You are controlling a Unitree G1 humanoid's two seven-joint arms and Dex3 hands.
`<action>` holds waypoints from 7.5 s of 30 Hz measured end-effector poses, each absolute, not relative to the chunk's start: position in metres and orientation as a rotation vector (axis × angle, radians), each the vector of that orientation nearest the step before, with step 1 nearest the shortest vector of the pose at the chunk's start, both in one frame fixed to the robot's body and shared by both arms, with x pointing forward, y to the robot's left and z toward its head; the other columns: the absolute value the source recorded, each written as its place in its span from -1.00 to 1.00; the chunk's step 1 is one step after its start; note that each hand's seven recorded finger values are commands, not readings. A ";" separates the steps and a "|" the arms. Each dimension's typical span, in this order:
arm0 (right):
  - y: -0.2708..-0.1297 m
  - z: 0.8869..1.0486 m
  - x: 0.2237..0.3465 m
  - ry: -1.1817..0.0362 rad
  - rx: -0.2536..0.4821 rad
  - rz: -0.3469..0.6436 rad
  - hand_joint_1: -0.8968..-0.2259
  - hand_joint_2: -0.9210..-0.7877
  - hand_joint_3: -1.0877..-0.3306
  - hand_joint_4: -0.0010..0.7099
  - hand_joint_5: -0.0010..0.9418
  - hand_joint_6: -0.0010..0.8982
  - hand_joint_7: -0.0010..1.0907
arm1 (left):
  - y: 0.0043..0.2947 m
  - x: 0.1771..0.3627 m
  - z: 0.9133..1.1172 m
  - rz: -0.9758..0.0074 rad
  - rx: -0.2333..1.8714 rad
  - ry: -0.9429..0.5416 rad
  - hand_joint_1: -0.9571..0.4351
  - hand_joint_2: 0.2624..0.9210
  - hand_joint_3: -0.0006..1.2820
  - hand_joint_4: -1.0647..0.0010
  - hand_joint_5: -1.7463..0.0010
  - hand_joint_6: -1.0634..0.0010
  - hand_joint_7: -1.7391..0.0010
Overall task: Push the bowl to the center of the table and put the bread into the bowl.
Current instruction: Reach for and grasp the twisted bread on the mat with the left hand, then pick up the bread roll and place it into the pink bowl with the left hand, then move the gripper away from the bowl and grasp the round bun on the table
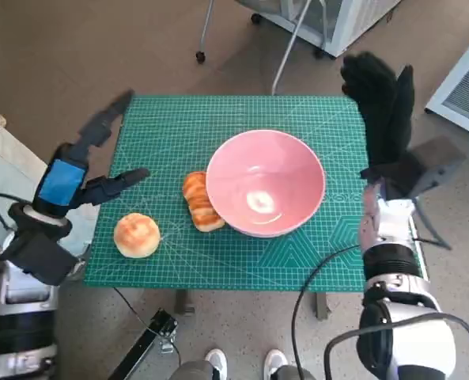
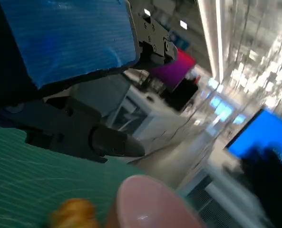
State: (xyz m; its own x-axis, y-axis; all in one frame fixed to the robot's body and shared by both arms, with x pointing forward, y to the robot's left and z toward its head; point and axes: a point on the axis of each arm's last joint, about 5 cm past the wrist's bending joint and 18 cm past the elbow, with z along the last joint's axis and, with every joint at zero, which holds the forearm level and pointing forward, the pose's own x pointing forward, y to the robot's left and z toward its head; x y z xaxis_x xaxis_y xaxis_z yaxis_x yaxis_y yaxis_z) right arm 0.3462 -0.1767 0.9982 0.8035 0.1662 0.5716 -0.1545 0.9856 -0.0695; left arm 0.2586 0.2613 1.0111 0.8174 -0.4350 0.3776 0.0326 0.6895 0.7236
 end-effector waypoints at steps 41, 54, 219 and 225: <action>-0.189 1.017 0.326 -0.933 -0.175 0.331 -0.18 -1.00 -0.24 -0.39 -0.96 -1.00 0.03 | 0.239 0.308 1.016 -0.768 1.584 -0.294 0.01 0.88 -0.99 0.14 0.97 0.02 0.83; -0.189 1.015 0.324 -0.939 -0.184 0.335 -0.21 -1.00 -0.23 -0.39 -0.96 -1.00 0.04 | 0.204 0.324 0.998 -0.808 1.709 -0.364 -0.05 0.92 -0.99 0.13 0.98 0.03 0.82; -0.199 1.021 0.302 -1.014 -0.145 0.298 -0.39 -1.00 -0.14 -0.41 -0.97 -1.00 0.05 | 0.240 0.282 1.089 -0.597 1.536 -0.577 0.19 0.72 -1.00 0.49 0.98 0.47 0.73; -0.198 1.021 0.303 -1.011 -0.136 0.313 -0.39 -1.00 -0.11 -0.41 -0.97 -1.00 0.06 | 0.273 0.257 1.087 -0.576 1.565 -0.429 0.30 0.72 -1.00 0.54 1.00 0.44 0.82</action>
